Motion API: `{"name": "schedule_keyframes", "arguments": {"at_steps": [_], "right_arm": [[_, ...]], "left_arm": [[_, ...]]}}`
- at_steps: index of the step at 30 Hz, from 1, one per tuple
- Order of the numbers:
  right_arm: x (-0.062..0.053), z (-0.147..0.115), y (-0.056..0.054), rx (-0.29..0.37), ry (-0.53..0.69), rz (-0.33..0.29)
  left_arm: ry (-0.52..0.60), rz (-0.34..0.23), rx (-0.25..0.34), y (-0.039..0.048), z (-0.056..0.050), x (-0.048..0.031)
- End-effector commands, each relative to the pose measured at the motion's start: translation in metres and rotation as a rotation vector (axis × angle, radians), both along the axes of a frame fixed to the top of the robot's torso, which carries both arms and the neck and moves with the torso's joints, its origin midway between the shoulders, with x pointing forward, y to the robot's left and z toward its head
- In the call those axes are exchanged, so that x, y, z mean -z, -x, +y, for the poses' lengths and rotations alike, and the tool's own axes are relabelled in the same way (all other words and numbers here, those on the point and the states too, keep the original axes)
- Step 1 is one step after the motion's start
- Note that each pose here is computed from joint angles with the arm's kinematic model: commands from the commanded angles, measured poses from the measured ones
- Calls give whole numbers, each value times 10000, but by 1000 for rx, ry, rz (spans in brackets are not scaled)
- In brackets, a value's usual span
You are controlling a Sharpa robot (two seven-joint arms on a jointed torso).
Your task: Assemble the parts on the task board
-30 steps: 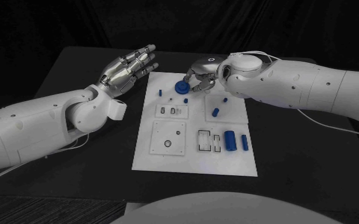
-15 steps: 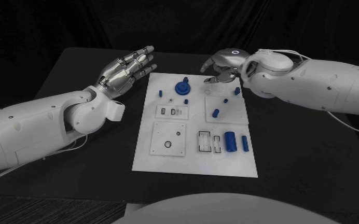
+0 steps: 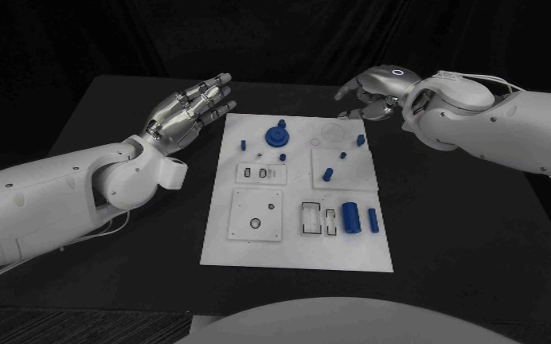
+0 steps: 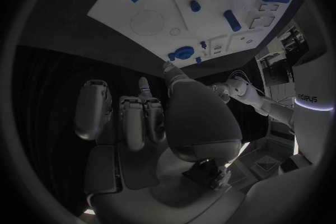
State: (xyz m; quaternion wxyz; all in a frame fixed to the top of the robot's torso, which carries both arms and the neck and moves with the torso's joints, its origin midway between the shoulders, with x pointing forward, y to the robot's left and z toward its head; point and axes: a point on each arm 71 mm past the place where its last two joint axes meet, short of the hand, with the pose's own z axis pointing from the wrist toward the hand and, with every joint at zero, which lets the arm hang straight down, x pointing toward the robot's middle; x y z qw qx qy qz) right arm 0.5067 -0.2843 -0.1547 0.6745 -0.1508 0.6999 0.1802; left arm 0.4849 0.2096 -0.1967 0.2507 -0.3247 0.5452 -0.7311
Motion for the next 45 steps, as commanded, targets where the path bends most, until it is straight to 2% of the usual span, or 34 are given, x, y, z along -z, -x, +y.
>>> {"name": "schedule_keyframes", "arguments": {"at_steps": [1, 10, 23, 45], "right_arm": [[50, -98, 42, 39, -11, 0], [213, -276, 145, 66, -9, 30], [394, -428, 233, 82, -4, 55], [483, -469, 225, 107, 12, 88]], "left_arm": [[13, -5, 7, 13, -18, -4], [13, -5, 5, 13, -11, 0], [12, -3, 3, 14, 7, 8], [11, 8, 4, 26, 8, 58]]}}
